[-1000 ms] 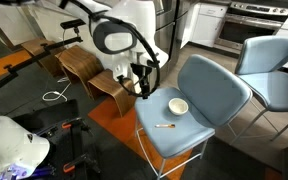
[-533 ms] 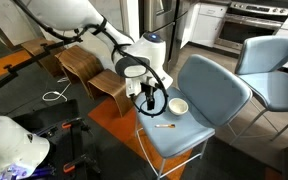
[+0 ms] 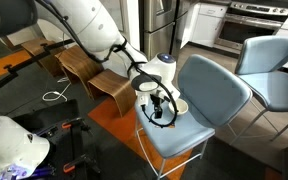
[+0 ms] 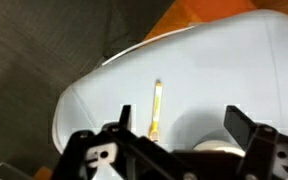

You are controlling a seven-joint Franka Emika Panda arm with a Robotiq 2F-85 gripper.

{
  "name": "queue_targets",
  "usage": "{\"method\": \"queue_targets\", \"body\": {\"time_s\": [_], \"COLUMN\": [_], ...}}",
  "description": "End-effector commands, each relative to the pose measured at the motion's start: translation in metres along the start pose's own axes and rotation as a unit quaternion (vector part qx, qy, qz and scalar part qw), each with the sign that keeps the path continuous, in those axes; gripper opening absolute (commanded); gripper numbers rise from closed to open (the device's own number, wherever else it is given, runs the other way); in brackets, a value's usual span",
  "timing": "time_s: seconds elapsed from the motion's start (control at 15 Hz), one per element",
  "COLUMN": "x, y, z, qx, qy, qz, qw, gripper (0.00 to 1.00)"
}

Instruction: Put the pink marker in the orange bowl

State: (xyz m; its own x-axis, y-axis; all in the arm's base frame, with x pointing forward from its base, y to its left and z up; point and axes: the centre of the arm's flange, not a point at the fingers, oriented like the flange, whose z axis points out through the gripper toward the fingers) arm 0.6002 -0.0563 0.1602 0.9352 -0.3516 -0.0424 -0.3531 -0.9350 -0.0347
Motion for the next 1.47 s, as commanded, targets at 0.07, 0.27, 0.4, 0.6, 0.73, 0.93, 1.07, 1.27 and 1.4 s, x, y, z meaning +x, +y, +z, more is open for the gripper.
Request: {"method": "queue_targets", "body": {"time_s": [0.07,0.27,0.4,0.6,0.73,0.93,1.07,1.27,1.4], "x": [0.034,0.046,0.053,0.061,0.066,0.07,0.07,0.07,0.07], "y": [-0.004,-0.007,-0.007,-0.004,0.0,0.004,0.007,0.009,0.009], "z": [0.039,0.066,0.081,0.095,0.102,0.113,0.121,0.134,0.14], "qx": [0.0,0.006,0.008,0.014,0.016,0.018,0.016,0.014,0.009], "qy": [0.001,-0.005,-0.006,-0.005,-0.006,-0.008,-0.012,-0.017,-0.02], "qz": [0.015,0.018,0.027,0.042,0.046,0.053,0.055,0.056,0.053], "qw": [0.9999,0.9998,0.9996,0.999,0.9988,0.9984,0.9983,0.9982,0.9984], "gripper": [1.0,1.0,1.0,1.0,1.0,1.0,1.0,0.91,0.66]}}
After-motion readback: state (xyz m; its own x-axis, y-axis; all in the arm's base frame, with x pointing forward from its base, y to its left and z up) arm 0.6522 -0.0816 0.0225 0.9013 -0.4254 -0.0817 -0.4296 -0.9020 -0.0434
